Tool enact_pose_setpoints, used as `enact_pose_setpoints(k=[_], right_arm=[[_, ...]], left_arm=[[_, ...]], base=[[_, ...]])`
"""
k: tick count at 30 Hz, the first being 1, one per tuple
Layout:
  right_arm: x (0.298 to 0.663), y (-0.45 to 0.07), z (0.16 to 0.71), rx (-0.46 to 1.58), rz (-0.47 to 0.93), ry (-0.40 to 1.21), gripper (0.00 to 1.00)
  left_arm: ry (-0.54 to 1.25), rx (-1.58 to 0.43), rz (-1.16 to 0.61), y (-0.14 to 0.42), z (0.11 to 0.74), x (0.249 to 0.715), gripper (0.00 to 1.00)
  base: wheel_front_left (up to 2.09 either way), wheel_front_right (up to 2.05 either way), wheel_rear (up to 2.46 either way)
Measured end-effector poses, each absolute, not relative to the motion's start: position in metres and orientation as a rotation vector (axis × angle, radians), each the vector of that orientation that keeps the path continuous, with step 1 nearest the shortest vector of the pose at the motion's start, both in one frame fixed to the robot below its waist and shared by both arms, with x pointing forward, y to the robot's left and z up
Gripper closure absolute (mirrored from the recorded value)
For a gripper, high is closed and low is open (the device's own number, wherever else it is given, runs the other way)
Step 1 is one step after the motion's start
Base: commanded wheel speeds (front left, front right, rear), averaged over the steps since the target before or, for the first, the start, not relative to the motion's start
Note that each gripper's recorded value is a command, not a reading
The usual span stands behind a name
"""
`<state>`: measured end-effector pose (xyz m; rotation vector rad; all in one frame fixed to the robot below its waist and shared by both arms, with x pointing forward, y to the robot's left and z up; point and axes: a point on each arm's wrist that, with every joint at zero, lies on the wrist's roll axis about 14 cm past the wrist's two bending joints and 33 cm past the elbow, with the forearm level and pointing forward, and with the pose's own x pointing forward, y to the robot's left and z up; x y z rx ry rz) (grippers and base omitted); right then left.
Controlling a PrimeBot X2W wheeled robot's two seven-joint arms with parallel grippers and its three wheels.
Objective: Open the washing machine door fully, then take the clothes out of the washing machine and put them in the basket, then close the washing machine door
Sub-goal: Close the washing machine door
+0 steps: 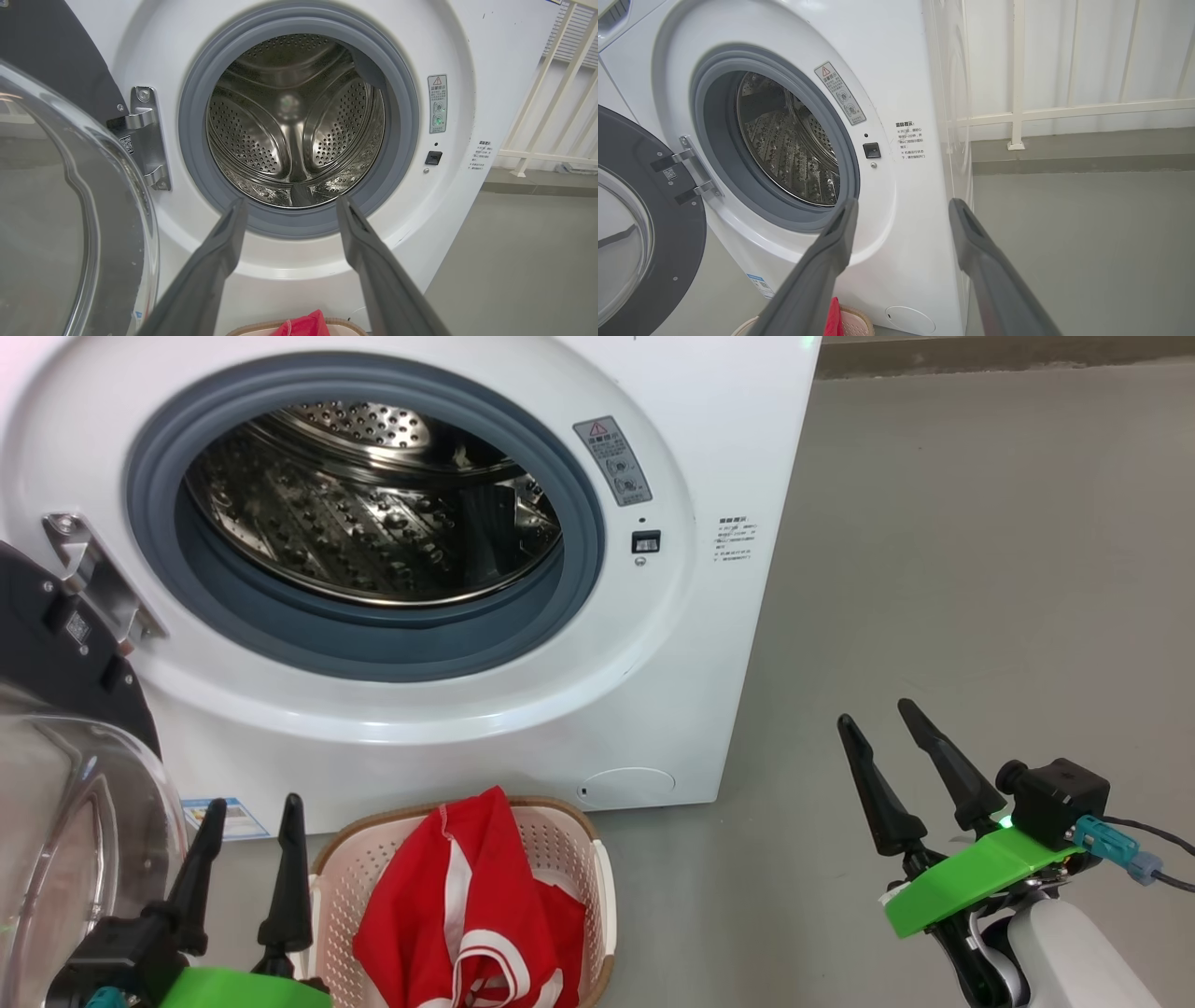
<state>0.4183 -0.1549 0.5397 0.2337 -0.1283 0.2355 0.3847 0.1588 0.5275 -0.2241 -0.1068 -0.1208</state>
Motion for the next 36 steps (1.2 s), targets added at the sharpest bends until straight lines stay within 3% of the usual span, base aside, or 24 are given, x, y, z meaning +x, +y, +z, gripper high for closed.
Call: enact_pose_setpoints(k=[15, 36], right_arm=[[0.4174, -0.1551, 0.54, 0.233, 0.235, -0.129, 0.0], [0.4195, -0.1534, 0.5353, 0.235, 0.238, -0.116, 0.0]], left_arm=[[-0.112, -0.225, -0.126, 0.1574, 0.5291, 0.3846, 0.0], [-0.102, -0.232, -0.13, 0.1573, 0.5258, 0.3845, 0.0]], base=[[-0.09, 0.09, 0.0], [-1.02, 1.02, 0.0]])
